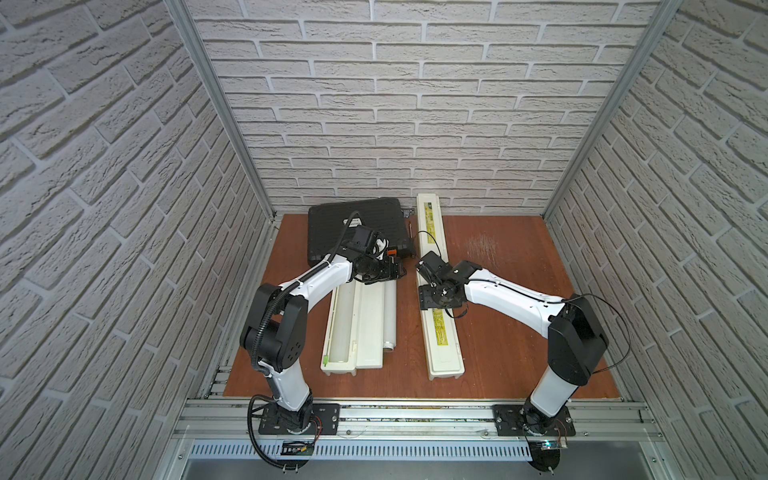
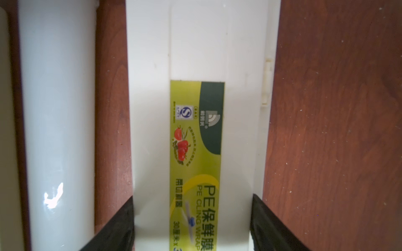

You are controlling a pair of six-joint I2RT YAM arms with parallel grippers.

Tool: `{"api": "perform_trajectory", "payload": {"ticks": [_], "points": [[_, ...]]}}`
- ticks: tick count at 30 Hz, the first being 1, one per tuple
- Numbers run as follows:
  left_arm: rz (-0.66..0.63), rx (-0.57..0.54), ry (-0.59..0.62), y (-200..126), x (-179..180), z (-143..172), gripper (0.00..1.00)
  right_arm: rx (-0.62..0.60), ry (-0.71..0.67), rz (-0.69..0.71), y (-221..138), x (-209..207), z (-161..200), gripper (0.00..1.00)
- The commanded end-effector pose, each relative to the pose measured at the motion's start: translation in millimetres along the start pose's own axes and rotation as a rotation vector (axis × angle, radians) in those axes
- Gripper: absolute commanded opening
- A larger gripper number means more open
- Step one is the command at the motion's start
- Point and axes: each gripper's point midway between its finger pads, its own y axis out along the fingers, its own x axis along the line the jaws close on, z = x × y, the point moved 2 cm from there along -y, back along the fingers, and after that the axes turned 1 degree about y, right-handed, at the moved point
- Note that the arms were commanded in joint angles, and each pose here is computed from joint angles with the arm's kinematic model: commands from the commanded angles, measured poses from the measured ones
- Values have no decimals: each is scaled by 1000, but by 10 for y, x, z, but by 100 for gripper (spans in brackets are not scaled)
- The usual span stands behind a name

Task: Put plastic wrap rolls into dispensers
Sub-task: Open the lid of the plastic wrap cutting box.

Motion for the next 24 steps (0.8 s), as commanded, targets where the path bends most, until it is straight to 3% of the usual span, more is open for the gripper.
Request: {"api": "perform_trajectory", "payload": {"ticks": [1, 11, 17, 24], "points": [[-18, 63, 14, 157, -9, 125, 85, -7, 4, -174, -164, 152, -50, 65], [-23, 134, 88, 466, -310, 227, 82, 18, -6, -265, -136, 201, -79, 62], [-46, 124, 98, 433, -349, 197, 82, 22, -8, -288, -142, 203, -107, 61], [-47, 184, 112, 524, -452, 240, 82, 30, -16, -332, -168, 215, -141, 61]]}}
